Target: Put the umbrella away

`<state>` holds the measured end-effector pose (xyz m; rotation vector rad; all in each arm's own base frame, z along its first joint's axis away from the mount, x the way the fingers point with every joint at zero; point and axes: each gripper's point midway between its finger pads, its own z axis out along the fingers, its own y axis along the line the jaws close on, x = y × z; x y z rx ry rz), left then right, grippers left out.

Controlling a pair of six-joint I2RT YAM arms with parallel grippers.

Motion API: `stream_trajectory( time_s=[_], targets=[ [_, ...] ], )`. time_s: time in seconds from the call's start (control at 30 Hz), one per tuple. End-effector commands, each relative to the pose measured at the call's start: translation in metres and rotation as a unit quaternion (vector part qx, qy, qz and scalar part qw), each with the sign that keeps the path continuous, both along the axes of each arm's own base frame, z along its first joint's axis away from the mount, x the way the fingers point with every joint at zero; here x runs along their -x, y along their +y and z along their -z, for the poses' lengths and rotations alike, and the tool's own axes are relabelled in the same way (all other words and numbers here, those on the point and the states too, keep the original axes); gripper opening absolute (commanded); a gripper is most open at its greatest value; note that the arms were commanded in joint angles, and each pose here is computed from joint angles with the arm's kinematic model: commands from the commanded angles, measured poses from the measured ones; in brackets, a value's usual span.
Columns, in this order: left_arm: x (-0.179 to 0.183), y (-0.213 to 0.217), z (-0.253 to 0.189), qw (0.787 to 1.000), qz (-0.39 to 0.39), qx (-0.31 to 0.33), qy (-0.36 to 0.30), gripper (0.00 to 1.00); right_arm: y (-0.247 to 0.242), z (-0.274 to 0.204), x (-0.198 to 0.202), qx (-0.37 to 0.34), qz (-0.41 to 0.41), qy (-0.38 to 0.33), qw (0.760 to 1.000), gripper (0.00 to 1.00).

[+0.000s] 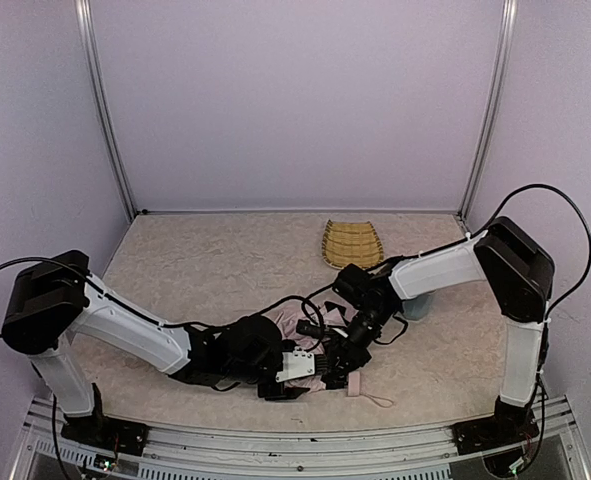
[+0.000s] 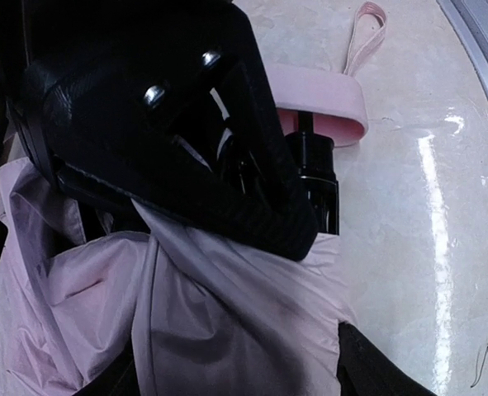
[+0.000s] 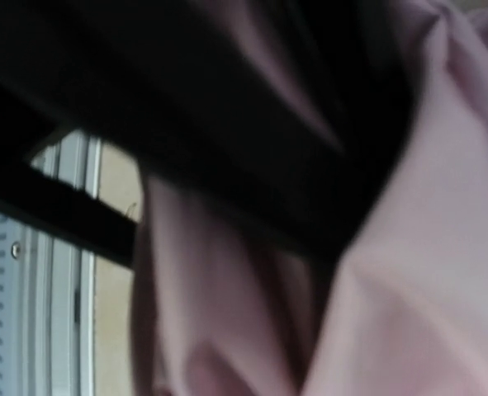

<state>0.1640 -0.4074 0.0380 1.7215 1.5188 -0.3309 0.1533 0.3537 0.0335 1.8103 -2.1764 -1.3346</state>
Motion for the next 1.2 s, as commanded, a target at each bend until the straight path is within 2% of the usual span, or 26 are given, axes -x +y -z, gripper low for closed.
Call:
stream_trajectory(
  time_s=[0.0, 0.17, 0.33, 0.43, 0.6, 0.7, 0.83, 1.0, 1.17],
  targets=[
    [-0.002, 0.017, 0.038, 0.994, -0.031, -0.070, 0.075, 0.68, -0.010, 0.008, 0.001, 0.025, 0.024, -0.001, 0.999, 0.16],
    [-0.014, 0.030, 0.057, 0.978, -0.080, -0.112, 0.158, 0.62, -0.009, -0.021, -0.007, -0.003, 0.067, -0.033, 0.997, 0.30],
    [-0.009, 0.048, 0.070, 0.949, -0.111, -0.136, 0.261, 0.62, -0.014, -0.052, -0.019, -0.029, 0.126, -0.086, 0.988, 0.44],
    [-0.009, 0.048, 0.075, 0.937, -0.120, -0.136, 0.300, 0.56, -0.023, -0.064, -0.029, -0.030, 0.160, -0.131, 0.978, 0.47],
    [-0.015, 0.043, 0.074, 0.913, -0.136, -0.122, 0.365, 0.55, -0.032, -0.096, -0.038, -0.057, 0.182, -0.236, 0.953, 0.48],
    [-0.022, 0.046, 0.076, 0.902, -0.147, -0.124, 0.387, 0.55, -0.024, -0.122, -0.030, -0.107, 0.158, -0.322, 0.927, 0.49],
    [-0.026, 0.044, 0.071, 0.882, -0.138, -0.103, 0.438, 0.50, -0.017, -0.125, -0.022, -0.135, 0.099, -0.463, 0.870, 0.54],
    [-0.025, 0.043, 0.068, 0.862, -0.128, -0.093, 0.481, 0.48, -0.009, -0.102, -0.025, -0.118, 0.020, -0.572, 0.812, 0.61],
    [-0.024, 0.044, 0.071, 0.854, -0.123, -0.098, 0.496, 0.46, 0.006, -0.062, -0.043, -0.057, -0.053, -0.620, 0.781, 0.66]
  ],
)
